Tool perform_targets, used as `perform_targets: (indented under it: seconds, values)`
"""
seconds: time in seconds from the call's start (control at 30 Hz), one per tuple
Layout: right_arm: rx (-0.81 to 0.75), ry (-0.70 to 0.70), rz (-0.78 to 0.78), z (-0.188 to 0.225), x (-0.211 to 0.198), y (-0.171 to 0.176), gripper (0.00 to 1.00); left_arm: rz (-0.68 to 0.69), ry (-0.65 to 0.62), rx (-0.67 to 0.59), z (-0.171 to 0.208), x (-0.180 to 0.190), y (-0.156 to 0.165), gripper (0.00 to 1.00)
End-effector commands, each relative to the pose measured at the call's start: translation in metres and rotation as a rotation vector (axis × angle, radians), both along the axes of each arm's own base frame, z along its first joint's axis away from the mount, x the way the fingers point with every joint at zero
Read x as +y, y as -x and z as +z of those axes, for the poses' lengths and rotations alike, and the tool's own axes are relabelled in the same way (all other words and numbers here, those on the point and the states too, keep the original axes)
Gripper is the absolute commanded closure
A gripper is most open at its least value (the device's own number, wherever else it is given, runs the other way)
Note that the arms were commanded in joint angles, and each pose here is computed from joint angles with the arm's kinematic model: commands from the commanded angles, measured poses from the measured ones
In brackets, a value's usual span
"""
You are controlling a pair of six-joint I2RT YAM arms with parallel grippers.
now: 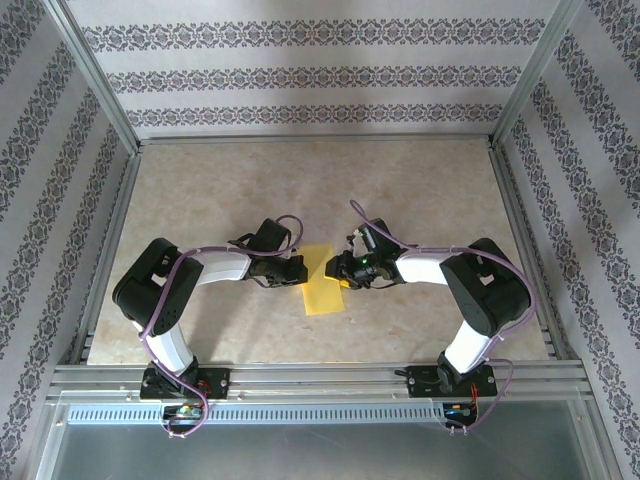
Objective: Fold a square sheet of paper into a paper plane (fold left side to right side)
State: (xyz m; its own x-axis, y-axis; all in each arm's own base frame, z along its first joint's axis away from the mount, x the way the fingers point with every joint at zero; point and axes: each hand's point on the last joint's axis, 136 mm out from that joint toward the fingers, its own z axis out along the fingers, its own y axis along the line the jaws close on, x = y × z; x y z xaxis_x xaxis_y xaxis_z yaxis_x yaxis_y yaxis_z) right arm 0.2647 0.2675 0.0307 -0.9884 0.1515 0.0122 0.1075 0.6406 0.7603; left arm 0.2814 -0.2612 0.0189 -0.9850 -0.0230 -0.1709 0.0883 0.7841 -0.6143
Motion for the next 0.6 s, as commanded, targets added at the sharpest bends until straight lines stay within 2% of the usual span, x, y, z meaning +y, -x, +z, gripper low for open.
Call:
perform_targets:
  seconds: [0.0,0.13,0.33,0.4,0.57]
  values:
    - [-0.04,-0.004,0.013,0.002,0.0,-0.01,0.64,-0.031,-0.008,-0.011,-0.002,-0.002,0.007,0.95]
    - [-0.044,0.016,0.018,-0.001,-0.003,-0.011,0.72,-0.031,0.012,-0.046,0.009,-0.005,0.002,0.92]
    - [-0.049,0.029,0.016,0.002,-0.005,-0.012,0.93,-0.037,0.012,-0.143,0.036,-0.005,-0.009,0.82]
    - [-0.036,0.035,0.006,0.005,-0.006,-0.011,0.98,-0.045,-0.03,-0.214,0.05,0.001,-0.015,0.77]
    - [-0.006,0.058,-0.037,0.012,-0.01,-0.011,1.0,-0.134,-0.128,-0.428,0.091,0.01,-0.011,0.72]
